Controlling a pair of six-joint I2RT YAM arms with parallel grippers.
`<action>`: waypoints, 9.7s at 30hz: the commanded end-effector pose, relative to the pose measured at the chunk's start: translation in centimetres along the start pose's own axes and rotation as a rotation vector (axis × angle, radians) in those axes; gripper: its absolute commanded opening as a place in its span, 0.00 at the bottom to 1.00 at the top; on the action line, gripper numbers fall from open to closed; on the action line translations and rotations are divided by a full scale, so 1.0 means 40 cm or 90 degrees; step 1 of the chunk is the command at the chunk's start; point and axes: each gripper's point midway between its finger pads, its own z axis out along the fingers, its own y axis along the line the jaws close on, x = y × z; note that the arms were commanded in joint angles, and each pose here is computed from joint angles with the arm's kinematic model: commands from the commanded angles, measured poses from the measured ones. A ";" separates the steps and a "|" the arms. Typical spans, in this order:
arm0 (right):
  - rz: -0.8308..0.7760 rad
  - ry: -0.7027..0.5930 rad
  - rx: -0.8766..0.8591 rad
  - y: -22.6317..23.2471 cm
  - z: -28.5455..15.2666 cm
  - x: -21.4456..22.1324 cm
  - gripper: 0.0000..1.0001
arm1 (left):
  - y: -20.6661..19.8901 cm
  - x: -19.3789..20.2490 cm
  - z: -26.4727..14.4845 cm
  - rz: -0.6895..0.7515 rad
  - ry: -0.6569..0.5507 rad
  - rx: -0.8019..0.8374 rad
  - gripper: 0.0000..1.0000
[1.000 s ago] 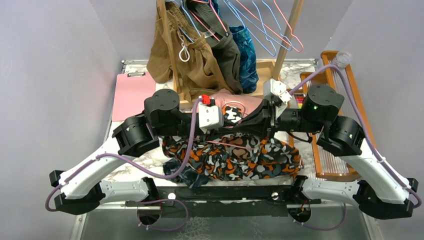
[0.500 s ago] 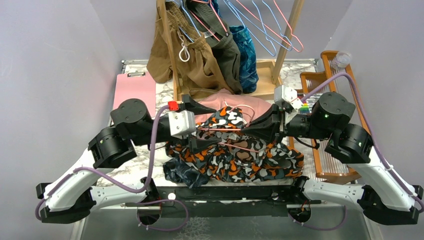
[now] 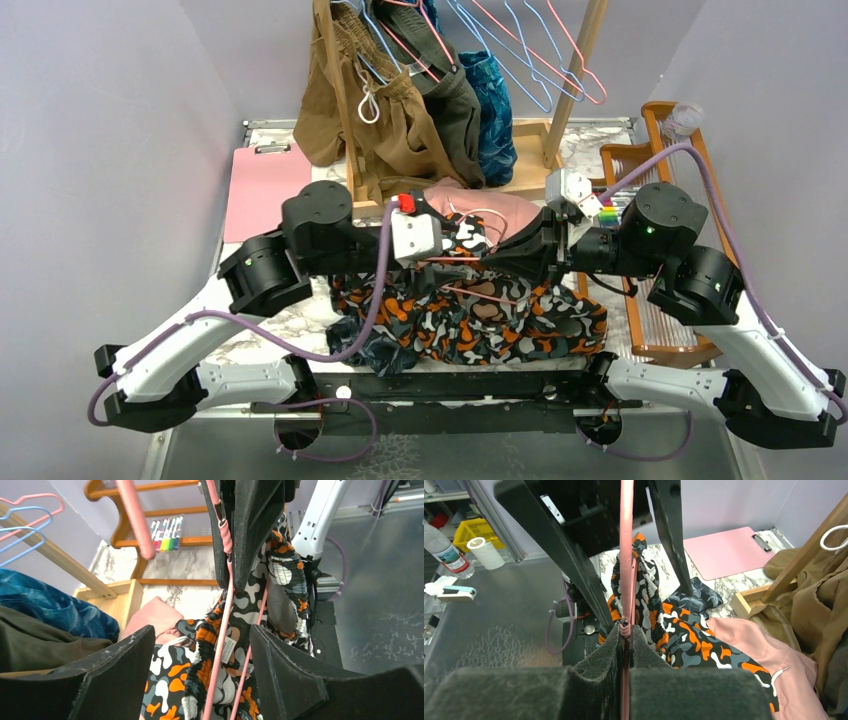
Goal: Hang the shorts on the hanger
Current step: Hang the shorts on the hanger.
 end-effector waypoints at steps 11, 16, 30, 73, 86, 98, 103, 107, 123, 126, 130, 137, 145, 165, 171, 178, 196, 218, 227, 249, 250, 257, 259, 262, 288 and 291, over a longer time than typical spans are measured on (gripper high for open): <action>-0.026 -0.042 -0.027 0.023 -0.010 -0.065 0.01 | 0.003 0.009 0.036 0.030 0.009 0.021 0.00; -0.018 -0.036 0.042 -0.017 -0.025 -0.063 0.50 | 0.057 -0.010 0.003 0.036 -0.009 -0.073 0.00; -0.048 -0.075 0.253 -0.108 -0.169 -0.082 0.58 | 0.045 -0.078 -0.121 0.044 -0.059 -0.114 0.00; -0.024 -0.055 0.319 -0.147 -0.185 -0.035 0.01 | 0.035 -0.093 -0.129 0.032 -0.071 -0.103 0.00; 0.084 0.013 0.580 -0.280 -0.271 0.020 0.01 | 0.012 -0.114 -0.137 0.038 -0.089 -0.073 0.00; 0.036 -0.072 0.444 -0.205 -0.255 -0.120 0.63 | 0.059 -0.214 -0.167 0.090 -0.118 -0.117 0.00; -0.064 -0.239 0.286 -0.089 -0.274 -0.328 0.70 | 0.084 -0.382 -0.210 0.143 -0.195 -0.130 0.00; -0.121 -0.363 0.190 0.000 -0.316 -0.474 0.72 | 0.086 -0.464 -0.232 0.167 -0.245 -0.133 0.00; -0.088 -0.144 0.003 0.032 -0.090 -0.277 0.71 | -0.003 -0.179 -0.042 0.062 -0.078 0.029 0.00; -0.073 -0.112 -0.014 0.024 -0.047 -0.233 0.69 | -0.008 -0.171 -0.024 0.060 -0.073 0.044 0.00; -0.061 -0.075 -0.019 0.008 -0.006 -0.187 0.64 | -0.011 -0.161 -0.009 0.062 -0.066 0.055 0.00; -0.058 -0.055 0.053 -0.034 -0.025 -0.144 0.63 | 0.003 -0.158 -0.026 0.075 -0.064 0.028 0.00; -0.034 -0.018 0.126 -0.050 -0.097 -0.073 0.55 | 0.016 -0.162 -0.070 0.093 -0.069 -0.013 0.00; -0.009 -0.007 0.172 -0.038 -0.183 -0.047 0.34 | 0.021 -0.207 -0.154 0.089 -0.113 -0.064 0.00; -0.012 -0.090 0.111 0.002 -0.170 -0.157 0.65 | 0.009 -0.183 -0.130 0.080 -0.100 -0.040 0.00; -0.018 -0.113 0.036 0.010 -0.078 -0.210 0.67 | -0.014 -0.160 -0.069 0.062 -0.085 0.018 0.00; 0.023 -0.101 -0.025 0.006 0.034 -0.151 0.38 | -0.031 -0.130 -0.014 0.056 -0.071 0.066 0.00; 0.043 -0.086 -0.053 0.016 0.059 -0.124 0.01 | -0.015 -0.138 -0.017 0.060 -0.077 0.042 0.00; 0.017 -0.116 0.018 -0.002 -0.012 -0.152 0.01 | 0.010 -0.129 -0.101 0.059 -0.080 -0.044 0.65; -0.003 -0.146 0.052 0.007 -0.088 -0.207 0.01 | 0.087 -0.057 -0.182 0.048 -0.041 -0.211 0.13; -0.004 -0.148 0.053 0.008 -0.092 -0.211 0.01 | 0.090 -0.058 -0.188 0.049 -0.043 -0.217 0.11; -0.008 -0.154 0.061 0.007 -0.103 -0.219 0.01 | 0.108 -0.078 -0.232 0.048 -0.054 -0.259 0.05; -0.009 -0.155 0.061 0.007 -0.104 -0.221 0.01 | 0.107 -0.085 -0.237 0.047 -0.059 -0.261 0.20; -0.010 -0.158 0.057 0.010 -0.105 -0.226 0.01 | 0.102 -0.088 -0.238 0.048 -0.063 -0.253 0.60; -0.017 -0.179 0.059 0.021 -0.132 -0.247 0.01 | 0.093 0.047 -0.290 0.008 0.002 -0.309 0.20; -0.017 -0.179 0.059 0.020 -0.131 -0.246 0.01 | 0.092 0.056 -0.289 0.007 0.007 -0.308 0.09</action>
